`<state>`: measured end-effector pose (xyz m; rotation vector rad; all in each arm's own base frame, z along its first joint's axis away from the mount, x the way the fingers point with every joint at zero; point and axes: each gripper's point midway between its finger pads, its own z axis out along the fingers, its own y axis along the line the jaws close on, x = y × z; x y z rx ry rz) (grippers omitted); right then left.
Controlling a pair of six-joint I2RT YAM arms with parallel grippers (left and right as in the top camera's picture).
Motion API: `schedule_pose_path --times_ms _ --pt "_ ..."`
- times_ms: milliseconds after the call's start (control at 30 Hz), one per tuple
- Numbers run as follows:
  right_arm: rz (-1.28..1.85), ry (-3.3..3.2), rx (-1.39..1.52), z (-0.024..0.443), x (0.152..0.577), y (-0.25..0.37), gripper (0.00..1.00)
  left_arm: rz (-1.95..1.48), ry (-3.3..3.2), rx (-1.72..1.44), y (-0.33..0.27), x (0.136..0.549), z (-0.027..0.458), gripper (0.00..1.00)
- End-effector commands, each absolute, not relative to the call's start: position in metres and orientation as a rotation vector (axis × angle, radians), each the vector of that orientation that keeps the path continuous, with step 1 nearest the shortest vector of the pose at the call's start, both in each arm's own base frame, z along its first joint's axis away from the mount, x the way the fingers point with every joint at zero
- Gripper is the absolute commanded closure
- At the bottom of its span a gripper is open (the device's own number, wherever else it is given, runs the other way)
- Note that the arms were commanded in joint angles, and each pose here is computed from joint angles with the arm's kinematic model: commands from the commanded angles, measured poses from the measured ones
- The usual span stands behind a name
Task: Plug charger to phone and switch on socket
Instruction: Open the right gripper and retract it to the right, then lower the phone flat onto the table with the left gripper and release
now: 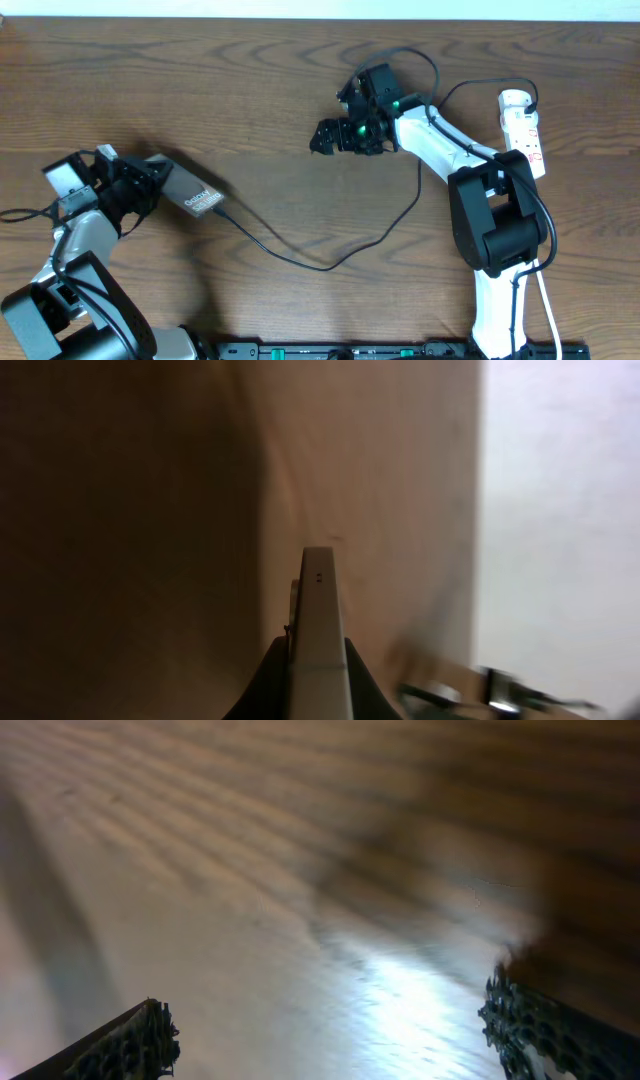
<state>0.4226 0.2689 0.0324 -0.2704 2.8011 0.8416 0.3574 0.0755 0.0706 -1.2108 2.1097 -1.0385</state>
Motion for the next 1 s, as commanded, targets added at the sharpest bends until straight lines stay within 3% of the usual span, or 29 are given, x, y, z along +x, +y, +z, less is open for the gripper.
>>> schedule_pose_path --times_ms 0,967 --pt "0.627 2.743 -0.334 0.041 0.440 0.263 0.01 -0.798 2.183 -1.211 0.085 0.356 0.058 0.93" --pt "0.610 2.743 -0.356 0.040 0.436 0.269 0.01 -0.513 2.460 -1.361 0.059 0.308 0.012 0.93"
